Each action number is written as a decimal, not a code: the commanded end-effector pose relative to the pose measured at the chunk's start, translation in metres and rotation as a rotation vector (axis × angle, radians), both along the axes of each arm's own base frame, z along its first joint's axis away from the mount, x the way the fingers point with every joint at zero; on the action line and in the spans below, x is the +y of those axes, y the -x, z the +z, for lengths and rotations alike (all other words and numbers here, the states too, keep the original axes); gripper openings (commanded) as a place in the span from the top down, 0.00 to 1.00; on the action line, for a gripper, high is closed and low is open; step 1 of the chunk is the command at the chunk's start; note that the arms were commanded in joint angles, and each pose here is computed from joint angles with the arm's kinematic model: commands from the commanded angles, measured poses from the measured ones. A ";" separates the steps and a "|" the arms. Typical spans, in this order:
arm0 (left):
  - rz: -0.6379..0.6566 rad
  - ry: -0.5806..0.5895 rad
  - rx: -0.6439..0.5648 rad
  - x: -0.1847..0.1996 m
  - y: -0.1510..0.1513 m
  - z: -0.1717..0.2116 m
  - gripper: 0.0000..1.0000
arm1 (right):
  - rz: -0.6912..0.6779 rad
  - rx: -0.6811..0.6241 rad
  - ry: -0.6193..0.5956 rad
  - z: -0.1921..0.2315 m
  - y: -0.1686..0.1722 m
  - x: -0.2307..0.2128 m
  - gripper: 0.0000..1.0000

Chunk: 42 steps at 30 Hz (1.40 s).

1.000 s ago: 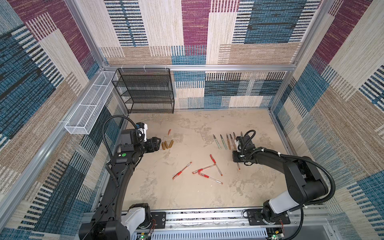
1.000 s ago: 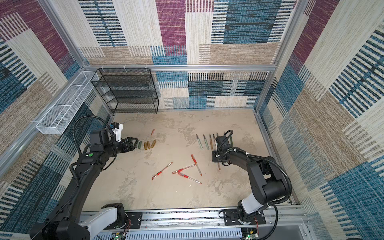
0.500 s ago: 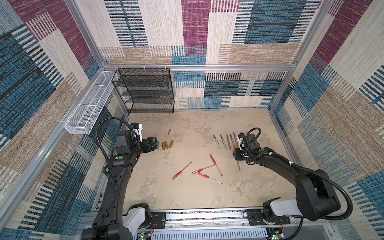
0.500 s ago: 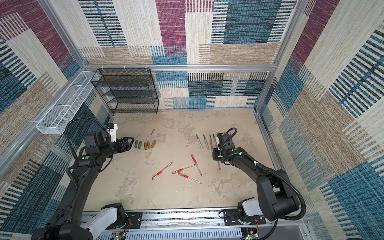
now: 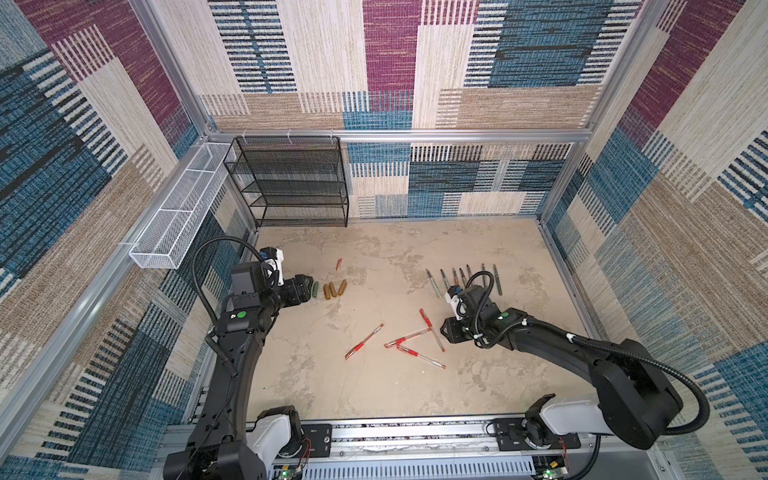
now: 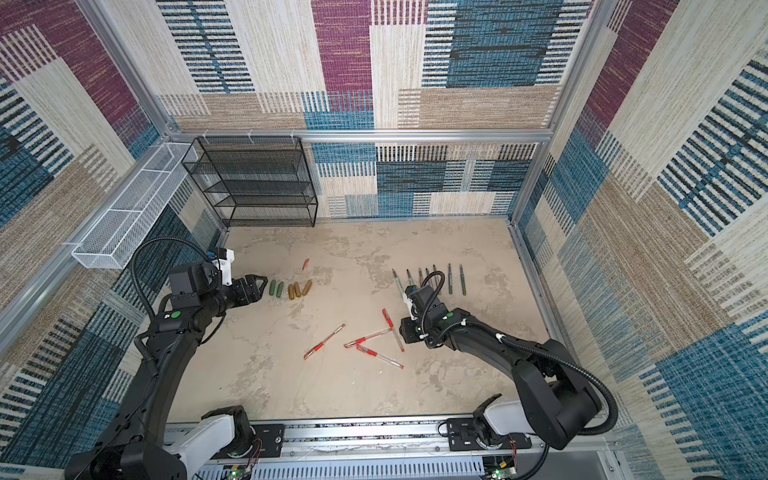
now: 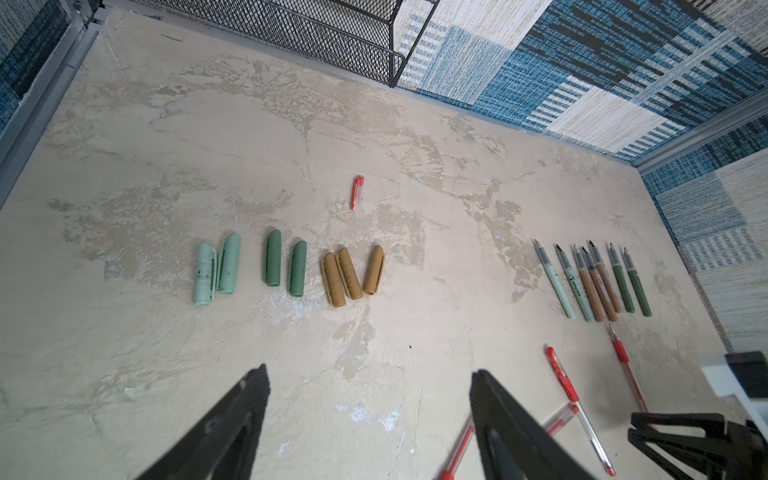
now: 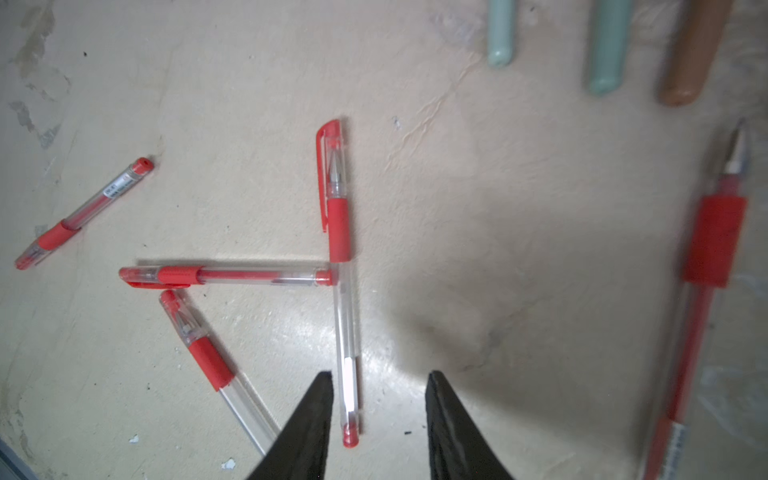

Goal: Open the pen caps
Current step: 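Stand the uncapped red gel pen beside the upright pens and open right gripper, then move the right gripper to another red gel pen and grasp it, then raise the red gel pen toward the left gripper while the left gripper grasps its cap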

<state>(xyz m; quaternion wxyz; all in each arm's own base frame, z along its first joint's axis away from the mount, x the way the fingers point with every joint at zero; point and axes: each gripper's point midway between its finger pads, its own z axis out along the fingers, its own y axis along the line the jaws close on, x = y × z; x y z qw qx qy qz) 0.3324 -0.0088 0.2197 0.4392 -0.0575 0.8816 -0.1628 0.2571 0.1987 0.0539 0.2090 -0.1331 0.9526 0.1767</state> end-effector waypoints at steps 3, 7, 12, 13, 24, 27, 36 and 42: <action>-0.002 -0.010 -0.029 0.001 -0.003 0.002 0.19 | 0.042 0.012 0.040 -0.011 -0.001 0.015 0.60; 0.010 -0.011 -0.022 0.004 -0.004 0.004 0.19 | 0.050 0.024 0.088 -0.022 0.001 0.016 0.60; -0.003 0.008 -0.021 0.001 -0.003 0.003 0.19 | 0.027 0.039 0.180 -0.034 -0.005 0.006 0.67; -0.004 0.011 -0.018 0.001 -0.003 0.003 0.19 | 0.026 0.037 0.180 -0.035 -0.006 0.007 0.68; -0.007 0.027 -0.029 -0.001 -0.005 0.003 0.19 | 0.023 0.000 0.270 -0.045 -0.023 0.001 0.85; -0.010 0.034 -0.017 -0.001 -0.005 0.002 0.19 | 0.025 0.013 0.294 -0.047 -0.026 0.001 0.95; -0.088 0.134 -0.040 -0.021 -0.006 0.013 0.20 | 0.030 -0.083 0.170 -0.007 -0.050 0.029 0.98; -0.174 0.242 -0.053 -0.042 -0.003 0.019 0.23 | 0.060 -0.163 -0.103 0.044 -0.054 0.074 0.98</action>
